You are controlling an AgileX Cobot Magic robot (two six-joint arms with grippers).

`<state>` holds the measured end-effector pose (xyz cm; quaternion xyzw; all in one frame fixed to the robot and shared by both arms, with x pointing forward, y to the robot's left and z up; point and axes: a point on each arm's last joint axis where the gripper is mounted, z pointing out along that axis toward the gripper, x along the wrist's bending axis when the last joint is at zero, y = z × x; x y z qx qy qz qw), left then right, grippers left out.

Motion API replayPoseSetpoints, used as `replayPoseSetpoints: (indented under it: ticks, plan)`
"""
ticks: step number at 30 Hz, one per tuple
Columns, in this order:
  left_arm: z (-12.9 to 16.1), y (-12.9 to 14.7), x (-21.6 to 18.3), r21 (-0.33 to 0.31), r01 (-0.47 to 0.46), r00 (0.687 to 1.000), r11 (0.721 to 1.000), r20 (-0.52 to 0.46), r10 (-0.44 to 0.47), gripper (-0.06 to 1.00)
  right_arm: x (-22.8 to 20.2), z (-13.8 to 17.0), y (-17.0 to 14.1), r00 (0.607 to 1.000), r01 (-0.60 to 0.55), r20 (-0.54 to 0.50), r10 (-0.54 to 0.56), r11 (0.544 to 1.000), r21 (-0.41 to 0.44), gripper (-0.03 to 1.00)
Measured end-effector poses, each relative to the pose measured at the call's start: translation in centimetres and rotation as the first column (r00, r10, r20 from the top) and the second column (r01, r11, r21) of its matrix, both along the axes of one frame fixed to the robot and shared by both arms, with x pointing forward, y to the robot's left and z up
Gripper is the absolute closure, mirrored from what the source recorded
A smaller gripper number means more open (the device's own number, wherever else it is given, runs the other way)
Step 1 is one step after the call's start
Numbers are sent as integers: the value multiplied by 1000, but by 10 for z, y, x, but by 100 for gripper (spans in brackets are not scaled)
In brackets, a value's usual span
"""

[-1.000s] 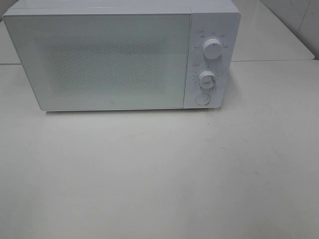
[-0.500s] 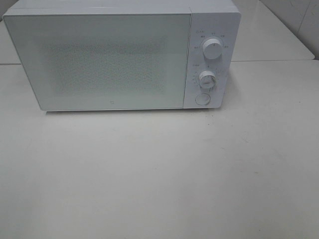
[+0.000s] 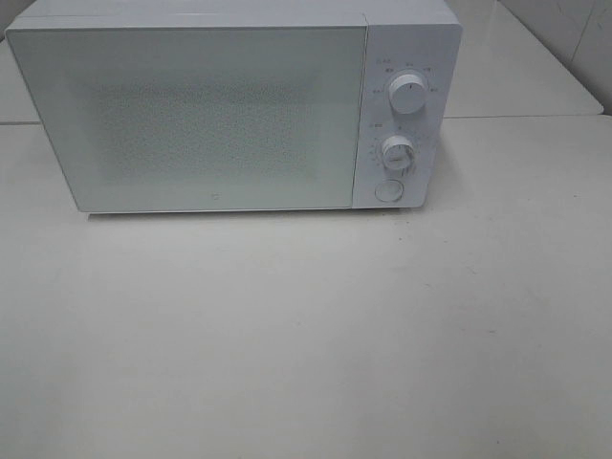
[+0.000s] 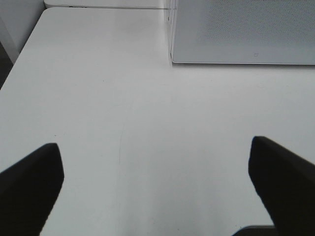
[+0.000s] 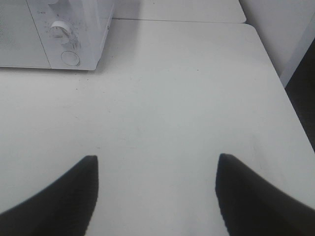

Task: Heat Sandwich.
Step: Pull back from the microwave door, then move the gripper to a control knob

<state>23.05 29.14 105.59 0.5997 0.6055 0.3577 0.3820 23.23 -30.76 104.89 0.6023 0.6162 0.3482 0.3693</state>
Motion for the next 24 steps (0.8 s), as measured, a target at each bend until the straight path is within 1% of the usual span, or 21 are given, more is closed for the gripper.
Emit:
replayPoseSetpoints:
  ticks: [14,16,17,19,21,24]
  plan:
    - [0,0,0,0,0,1000,1000,1,0,-2,0,0,0,1000,0,0,0,1000,0,30]
    - [0,0,0,0,0,1000,1000,1,0,-2,0,1,0,1000,0,2,0,1000,0,28]
    - [0,0,0,0,0,1000,1000,1,0,-2,0,2,0,1000,0,2,0,1000,0,24]
    - [0,0,0,0,0,1000,1000,1,0,-2,1,4,0,1000,0,-1,0,1000,0,22]
    - [0,0,0,0,0,1000,1000,1,0,-2,8,11,1,1000,-2,-1,2,1000,-3,17]
    - [0,0,0,0,0,1000,1000,1,0,-2,15,14,1,1000,-4,-10,4,1000,-5,16]
